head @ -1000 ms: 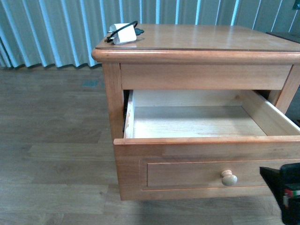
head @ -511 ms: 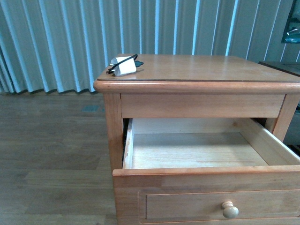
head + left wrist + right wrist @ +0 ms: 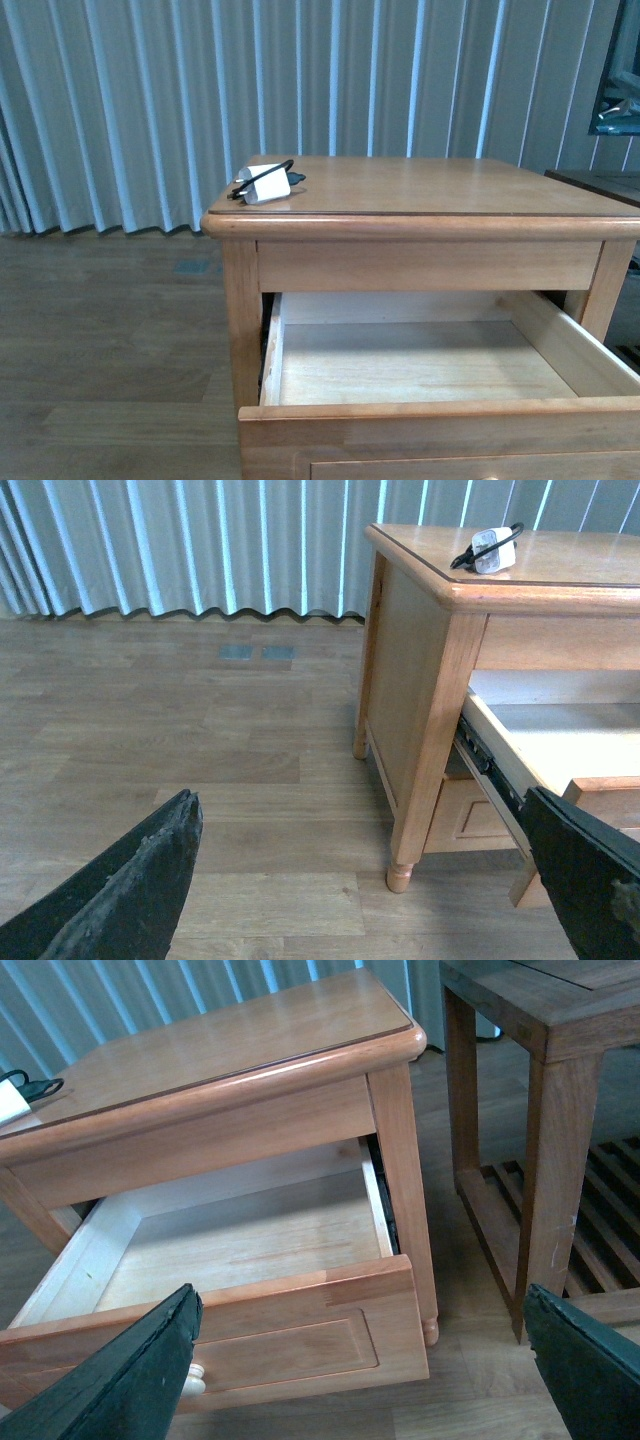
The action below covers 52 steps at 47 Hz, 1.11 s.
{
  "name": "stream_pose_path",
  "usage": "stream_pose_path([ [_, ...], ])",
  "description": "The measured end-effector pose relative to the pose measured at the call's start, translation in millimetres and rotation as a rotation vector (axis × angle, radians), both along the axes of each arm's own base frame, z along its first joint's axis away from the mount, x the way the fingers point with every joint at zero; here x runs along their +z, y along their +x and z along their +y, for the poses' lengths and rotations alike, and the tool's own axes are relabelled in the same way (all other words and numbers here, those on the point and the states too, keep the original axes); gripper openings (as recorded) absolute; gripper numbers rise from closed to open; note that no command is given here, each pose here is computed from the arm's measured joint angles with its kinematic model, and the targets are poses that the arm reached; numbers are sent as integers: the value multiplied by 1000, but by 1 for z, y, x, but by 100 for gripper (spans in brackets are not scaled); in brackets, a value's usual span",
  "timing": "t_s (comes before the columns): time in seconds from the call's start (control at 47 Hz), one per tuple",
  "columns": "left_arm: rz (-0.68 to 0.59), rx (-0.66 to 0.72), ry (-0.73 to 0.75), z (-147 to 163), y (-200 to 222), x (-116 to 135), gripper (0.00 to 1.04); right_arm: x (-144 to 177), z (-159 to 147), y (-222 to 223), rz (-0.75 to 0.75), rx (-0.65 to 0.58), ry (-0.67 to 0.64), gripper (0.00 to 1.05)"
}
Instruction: Put charger into drawer
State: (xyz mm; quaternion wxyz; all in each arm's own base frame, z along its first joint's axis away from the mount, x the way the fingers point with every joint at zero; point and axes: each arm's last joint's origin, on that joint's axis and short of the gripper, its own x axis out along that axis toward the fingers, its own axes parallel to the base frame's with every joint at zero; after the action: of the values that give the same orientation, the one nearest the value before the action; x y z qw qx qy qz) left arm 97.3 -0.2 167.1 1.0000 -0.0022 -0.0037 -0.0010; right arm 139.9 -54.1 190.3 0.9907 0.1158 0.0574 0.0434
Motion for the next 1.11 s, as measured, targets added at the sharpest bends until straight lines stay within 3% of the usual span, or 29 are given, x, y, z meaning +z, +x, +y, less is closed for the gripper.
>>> stream_pose_path([
  [0.979, 0, 2, 0, 0, 0, 0, 99, 0, 0, 0, -2, 3, 0, 96],
  [1.106, -97, 246, -106, -2, 1, 9, 99, -1, 0, 0, -1, 3, 1, 96],
])
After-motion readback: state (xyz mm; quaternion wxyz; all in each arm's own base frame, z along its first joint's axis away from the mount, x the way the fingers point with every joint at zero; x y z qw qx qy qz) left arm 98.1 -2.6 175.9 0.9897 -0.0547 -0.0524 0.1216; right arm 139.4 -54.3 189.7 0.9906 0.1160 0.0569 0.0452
